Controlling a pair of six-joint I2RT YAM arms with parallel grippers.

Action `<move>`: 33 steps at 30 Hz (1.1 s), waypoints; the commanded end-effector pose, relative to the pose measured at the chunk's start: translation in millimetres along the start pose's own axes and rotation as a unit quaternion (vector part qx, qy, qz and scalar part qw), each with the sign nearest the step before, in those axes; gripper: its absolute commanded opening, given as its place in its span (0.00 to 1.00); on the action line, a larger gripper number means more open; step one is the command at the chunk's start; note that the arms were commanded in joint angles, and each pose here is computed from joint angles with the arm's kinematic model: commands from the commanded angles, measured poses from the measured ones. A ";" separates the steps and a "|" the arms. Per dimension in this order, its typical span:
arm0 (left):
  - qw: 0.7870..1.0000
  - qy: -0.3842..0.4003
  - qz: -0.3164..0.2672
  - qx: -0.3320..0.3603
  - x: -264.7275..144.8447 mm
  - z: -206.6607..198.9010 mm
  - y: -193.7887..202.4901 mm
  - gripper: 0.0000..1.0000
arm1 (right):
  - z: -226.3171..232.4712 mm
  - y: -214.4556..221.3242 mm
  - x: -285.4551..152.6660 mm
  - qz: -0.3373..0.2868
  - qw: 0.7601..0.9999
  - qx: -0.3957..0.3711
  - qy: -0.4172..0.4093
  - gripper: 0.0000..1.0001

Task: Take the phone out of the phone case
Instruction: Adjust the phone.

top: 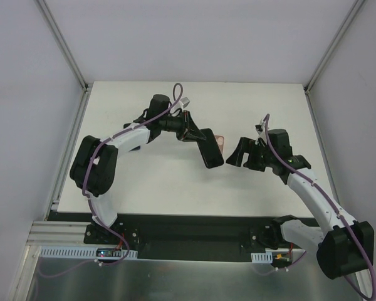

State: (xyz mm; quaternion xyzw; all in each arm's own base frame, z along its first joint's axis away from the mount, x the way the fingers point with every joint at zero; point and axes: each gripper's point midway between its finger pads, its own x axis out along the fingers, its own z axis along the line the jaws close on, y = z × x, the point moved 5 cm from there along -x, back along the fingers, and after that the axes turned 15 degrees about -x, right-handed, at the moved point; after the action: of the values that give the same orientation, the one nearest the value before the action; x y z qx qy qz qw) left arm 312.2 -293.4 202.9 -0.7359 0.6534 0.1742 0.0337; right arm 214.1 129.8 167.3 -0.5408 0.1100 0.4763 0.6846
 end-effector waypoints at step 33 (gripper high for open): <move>0.996 0.068 0.015 0.062 -26.4 -49.4 23.2 0.00 | 1.7 -10.8 21.0 0.012 0.997 -0.035 0.067 0.77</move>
State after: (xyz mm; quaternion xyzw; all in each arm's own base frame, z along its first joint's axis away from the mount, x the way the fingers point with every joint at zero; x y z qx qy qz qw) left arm 313.1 -287.5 206.3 -0.7451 0.6455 0.1641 0.0340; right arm 226.6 147.6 161.7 -0.5583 0.1206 0.4746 0.6697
